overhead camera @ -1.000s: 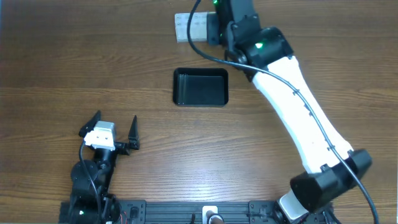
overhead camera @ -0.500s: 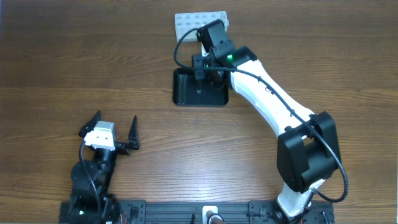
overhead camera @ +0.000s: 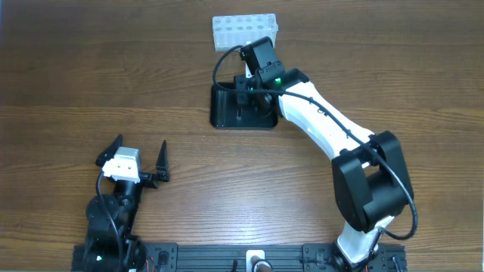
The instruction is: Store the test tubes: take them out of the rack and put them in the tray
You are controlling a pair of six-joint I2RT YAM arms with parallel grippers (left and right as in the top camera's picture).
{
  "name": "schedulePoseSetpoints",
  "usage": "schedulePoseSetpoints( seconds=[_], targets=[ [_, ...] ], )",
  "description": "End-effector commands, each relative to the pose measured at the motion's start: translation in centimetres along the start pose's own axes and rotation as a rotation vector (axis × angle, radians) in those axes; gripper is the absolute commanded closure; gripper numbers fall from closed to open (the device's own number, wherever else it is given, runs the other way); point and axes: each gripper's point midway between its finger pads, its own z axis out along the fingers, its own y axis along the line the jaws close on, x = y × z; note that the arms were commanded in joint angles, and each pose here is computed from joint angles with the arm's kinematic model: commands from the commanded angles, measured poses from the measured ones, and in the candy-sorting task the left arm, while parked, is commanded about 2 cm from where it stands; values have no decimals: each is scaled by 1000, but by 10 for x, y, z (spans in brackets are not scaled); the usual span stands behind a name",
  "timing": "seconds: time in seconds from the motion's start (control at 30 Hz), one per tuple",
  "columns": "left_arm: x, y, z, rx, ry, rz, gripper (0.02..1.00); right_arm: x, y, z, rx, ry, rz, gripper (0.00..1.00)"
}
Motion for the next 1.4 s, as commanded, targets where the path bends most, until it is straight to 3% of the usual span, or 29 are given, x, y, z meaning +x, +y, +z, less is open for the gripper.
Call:
schedulePoseSetpoints(
  seconds=[0.03,0.33,0.57,0.73,0.97,1.07,1.23,1.33,1.4],
  targets=[
    [1,-1,0,7,0,-7,18,18,-9,21,25,58,22,969],
    [1,-1,0,7,0,-7,20,25,-20,31,45,89,38,912],
    [1,-1,0,7,0,-7,20,22,-20,31,43,81,39,709],
    [1,-1,0,7,0,-7,18,10,-14,24,30,49,34,663],
    [1,-1,0,7,0,-7,18,-41,3,-27,-2,-96,-67,632],
    [1,-1,0,7,0,-7,18,-72,-7,-57,88,-214,-85,623],
    [1,-1,0,7,0,-7,18,-121,-43,-91,291,-408,-34,627],
    [1,-1,0,7,0,-8,18,-141,-60,-101,362,-500,-1,625],
    [1,-1,0,7,0,-8,18,-151,-64,-100,371,-534,-25,610]
  ],
)
